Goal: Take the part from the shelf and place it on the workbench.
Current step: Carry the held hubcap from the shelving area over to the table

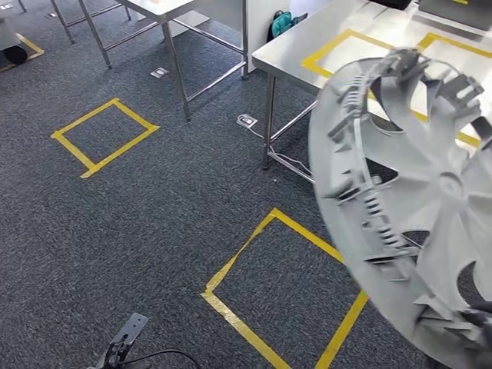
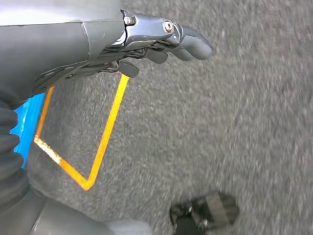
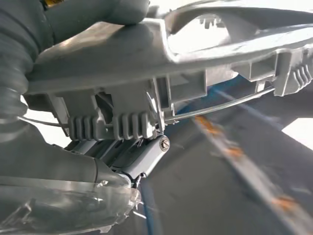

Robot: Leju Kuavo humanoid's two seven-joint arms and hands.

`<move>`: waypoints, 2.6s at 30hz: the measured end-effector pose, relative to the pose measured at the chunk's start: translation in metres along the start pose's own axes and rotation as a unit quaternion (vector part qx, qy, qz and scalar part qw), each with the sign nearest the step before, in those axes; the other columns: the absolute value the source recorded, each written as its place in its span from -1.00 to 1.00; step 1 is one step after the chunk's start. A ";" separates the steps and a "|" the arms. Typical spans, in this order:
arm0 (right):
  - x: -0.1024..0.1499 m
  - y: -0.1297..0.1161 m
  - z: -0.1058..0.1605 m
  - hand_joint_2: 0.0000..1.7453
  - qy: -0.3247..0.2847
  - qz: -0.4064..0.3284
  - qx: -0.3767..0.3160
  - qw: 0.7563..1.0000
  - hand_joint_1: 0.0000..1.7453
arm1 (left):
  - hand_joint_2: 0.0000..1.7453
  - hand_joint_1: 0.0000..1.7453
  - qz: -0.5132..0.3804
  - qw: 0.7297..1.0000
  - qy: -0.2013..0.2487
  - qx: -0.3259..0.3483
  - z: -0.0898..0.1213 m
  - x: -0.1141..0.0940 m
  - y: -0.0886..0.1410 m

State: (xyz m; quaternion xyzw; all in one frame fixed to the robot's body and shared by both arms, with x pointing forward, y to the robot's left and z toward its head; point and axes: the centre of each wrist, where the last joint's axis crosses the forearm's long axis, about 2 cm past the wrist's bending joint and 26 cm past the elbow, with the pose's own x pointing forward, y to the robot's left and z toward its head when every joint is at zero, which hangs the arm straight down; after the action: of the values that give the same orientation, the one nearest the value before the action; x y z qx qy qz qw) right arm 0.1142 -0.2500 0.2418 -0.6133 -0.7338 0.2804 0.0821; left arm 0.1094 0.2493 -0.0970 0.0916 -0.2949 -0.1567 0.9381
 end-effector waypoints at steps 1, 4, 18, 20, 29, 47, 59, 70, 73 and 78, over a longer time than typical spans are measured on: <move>-0.001 0.006 -0.001 1.00 -0.015 0.003 0.000 1.000 1.00 | 1.00 -1.00 0.003 1.000 -0.001 -0.001 -0.002 0.001 0.004; -0.002 0.020 -0.002 1.00 -0.015 0.003 0.005 1.000 1.00 | 1.00 -1.00 0.006 1.000 -0.006 0.000 -0.005 0.004 0.012; 0.002 0.023 0.013 1.00 -0.009 -0.003 0.045 0.999 1.00 | 1.00 -1.00 -0.002 1.000 -0.005 0.004 -0.005 0.002 0.015; 0.001 0.017 0.015 1.00 -0.007 0.000 0.047 0.999 1.00 | 1.00 -1.00 -0.003 1.000 -0.005 0.006 -0.004 0.001 0.012; 0.000 0.007 0.018 1.00 -0.002 0.006 0.052 0.999 1.00 | 1.00 -1.00 -0.001 1.000 -0.004 0.001 -0.001 0.000 0.005; -0.002 0.003 0.020 1.00 0.004 0.015 0.059 0.998 1.00 | 1.00 -1.00 -0.001 1.000 -0.006 0.000 -0.001 0.001 0.002; -0.002 0.000 0.022 1.00 0.006 0.016 0.063 0.998 1.00 | 1.00 -1.00 -0.001 1.000 -0.007 -0.002 0.000 0.002 -0.003; -0.004 -0.003 0.022 1.00 0.005 0.024 0.064 0.998 1.00 | 1.00 -1.00 -0.007 1.000 -0.010 -0.007 0.000 0.005 -0.005; -0.004 -0.004 0.023 1.00 0.005 0.024 0.066 0.998 1.00 | 1.00 -1.00 -0.007 1.000 -0.009 -0.007 0.000 0.005 -0.005; -0.005 -0.004 0.022 1.00 0.006 0.026 0.064 0.998 1.00 | 1.00 -1.00 -0.007 1.000 -0.009 -0.009 0.000 0.006 -0.005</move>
State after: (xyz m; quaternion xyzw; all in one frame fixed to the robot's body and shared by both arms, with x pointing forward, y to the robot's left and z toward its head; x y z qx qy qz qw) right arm 0.1013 -0.2622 0.2264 -0.6271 -0.6977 0.3251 0.1189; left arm 0.1129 0.2426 -0.0956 0.0843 -0.3014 -0.1668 0.9350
